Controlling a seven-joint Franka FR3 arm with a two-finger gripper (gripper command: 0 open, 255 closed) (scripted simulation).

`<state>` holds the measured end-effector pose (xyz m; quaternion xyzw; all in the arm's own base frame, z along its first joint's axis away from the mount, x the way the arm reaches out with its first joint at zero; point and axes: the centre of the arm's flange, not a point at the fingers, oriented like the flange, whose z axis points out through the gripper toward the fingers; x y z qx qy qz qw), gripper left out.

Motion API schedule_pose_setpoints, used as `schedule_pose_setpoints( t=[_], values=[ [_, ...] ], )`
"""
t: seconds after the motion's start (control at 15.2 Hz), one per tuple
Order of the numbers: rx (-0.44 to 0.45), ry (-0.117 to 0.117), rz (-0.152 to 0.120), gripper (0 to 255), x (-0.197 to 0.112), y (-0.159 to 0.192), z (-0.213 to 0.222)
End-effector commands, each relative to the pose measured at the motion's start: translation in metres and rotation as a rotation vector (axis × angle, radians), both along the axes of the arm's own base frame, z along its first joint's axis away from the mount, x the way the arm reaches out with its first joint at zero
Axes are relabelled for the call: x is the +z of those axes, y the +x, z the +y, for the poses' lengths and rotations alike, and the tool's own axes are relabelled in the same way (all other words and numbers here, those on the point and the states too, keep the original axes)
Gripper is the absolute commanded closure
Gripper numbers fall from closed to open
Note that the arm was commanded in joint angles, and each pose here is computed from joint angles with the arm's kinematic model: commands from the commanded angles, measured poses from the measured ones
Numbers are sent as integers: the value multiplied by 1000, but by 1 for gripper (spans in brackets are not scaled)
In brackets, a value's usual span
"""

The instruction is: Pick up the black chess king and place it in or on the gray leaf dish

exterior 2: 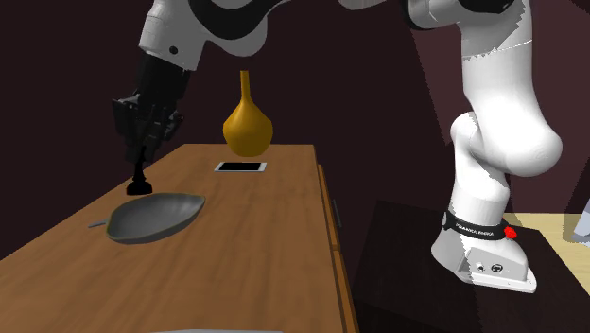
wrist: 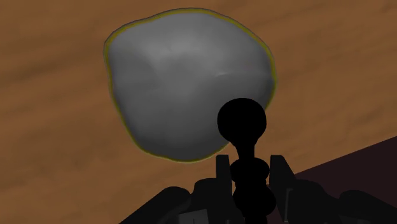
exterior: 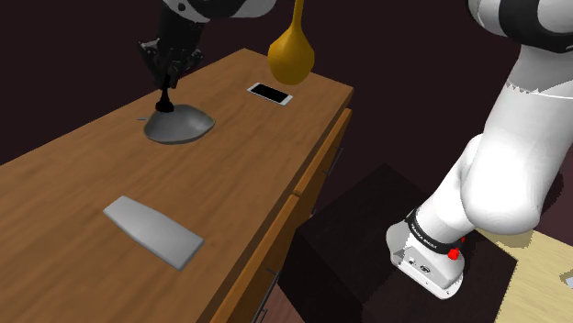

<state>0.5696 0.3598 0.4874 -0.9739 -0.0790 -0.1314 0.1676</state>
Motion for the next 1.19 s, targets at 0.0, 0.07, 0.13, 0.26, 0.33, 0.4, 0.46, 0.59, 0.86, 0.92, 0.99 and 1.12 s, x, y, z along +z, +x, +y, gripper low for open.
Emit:
schedule_pose_setpoints(
  t=[0.0, 0.07, 0.13, 0.26, 0.33, 0.4, 0.46, 0.59, 0.86, 0.92, 0.99, 1.12],
  values=[
    [0, 0, 0, 255, -10, 1, 1],
    [0, 0, 0, 255, -16, 1, 1],
    [0, 0, 0, 255, -21, 1, 1],
    [0, 0, 0, 255, -31, 1, 1],
    [0, 0, 0, 255, -37, 1, 1],
    [0, 0, 0, 255, -42, 1, 1],
    [0, 0, 0, 255, -50, 1, 1],
    [0, 0, 0, 255, -50, 1, 1],
    [0, 0, 0, 255, -50, 1, 1],
    [0, 0, 0, 255, -50, 1, 1],
    [0, 0, 0, 255, -50, 1, 1],
    [0, 0, 0, 0, -50, 1, 1]
  ],
)
